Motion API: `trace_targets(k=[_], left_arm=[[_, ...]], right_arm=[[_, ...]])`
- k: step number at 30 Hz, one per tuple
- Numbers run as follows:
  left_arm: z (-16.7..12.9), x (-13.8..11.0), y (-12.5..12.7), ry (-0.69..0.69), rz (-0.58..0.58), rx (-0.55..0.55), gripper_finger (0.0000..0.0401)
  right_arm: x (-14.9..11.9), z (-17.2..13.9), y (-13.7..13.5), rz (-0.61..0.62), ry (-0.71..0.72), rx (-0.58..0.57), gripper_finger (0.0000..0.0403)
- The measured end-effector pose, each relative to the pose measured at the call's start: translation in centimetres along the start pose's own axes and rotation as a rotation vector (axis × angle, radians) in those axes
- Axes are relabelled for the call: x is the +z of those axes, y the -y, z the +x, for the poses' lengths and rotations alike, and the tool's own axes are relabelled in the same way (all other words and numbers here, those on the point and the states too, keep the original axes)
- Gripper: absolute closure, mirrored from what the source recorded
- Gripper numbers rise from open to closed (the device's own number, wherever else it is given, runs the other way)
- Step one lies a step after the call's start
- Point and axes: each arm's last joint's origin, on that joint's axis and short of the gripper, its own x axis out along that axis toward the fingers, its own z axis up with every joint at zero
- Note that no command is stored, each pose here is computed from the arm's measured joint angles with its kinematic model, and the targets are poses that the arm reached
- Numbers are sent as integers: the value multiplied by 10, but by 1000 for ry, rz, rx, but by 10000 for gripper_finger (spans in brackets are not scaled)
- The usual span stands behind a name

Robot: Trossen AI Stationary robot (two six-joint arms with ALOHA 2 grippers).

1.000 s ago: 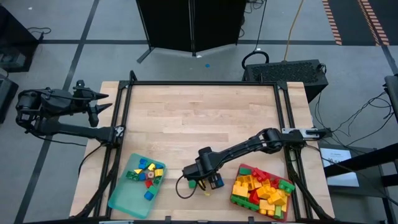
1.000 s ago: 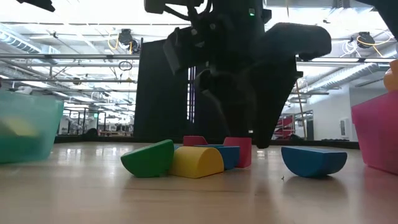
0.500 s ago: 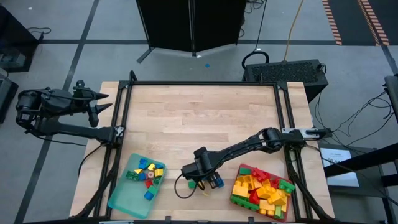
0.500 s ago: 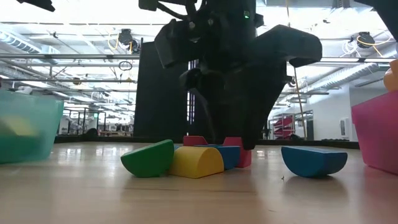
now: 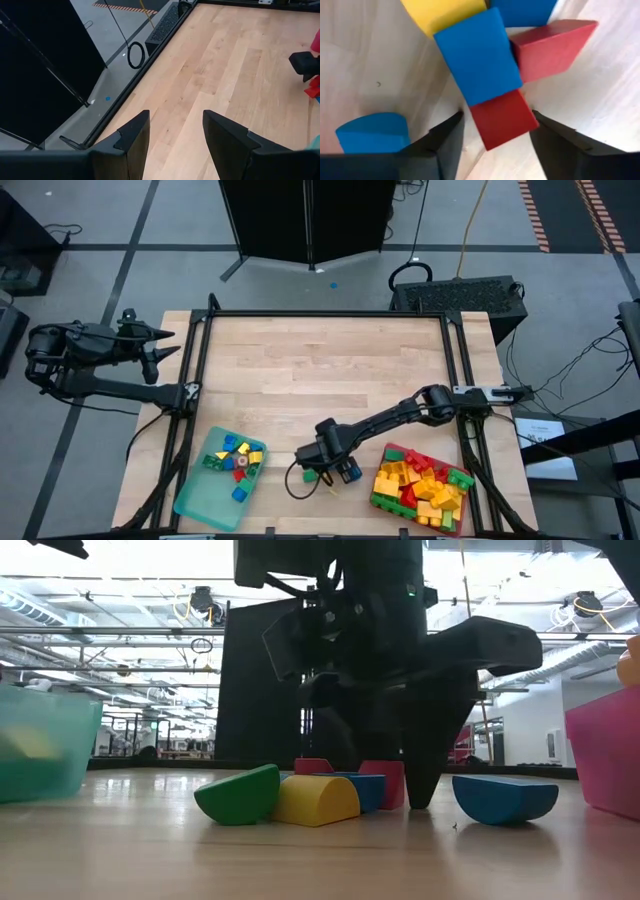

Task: Sort blocks by size
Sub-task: Put the red block into the blue bin

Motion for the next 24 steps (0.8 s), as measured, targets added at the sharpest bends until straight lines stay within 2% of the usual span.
trace_targets(k=[9,16,19,24], left_arm=[[0,0,0,0,0,0,214],[0,0,0,-1,0,0,214],[0,0,0,-1,0,1,214],[0,0,0,-1,0,1,214]], right_arm=[[3,0,0,-40,26,-1,304],[3,1,0,-26,33,-3,392],[3,1,2,42,35,-2,392],[2,-1,5,151,38,50,330]])
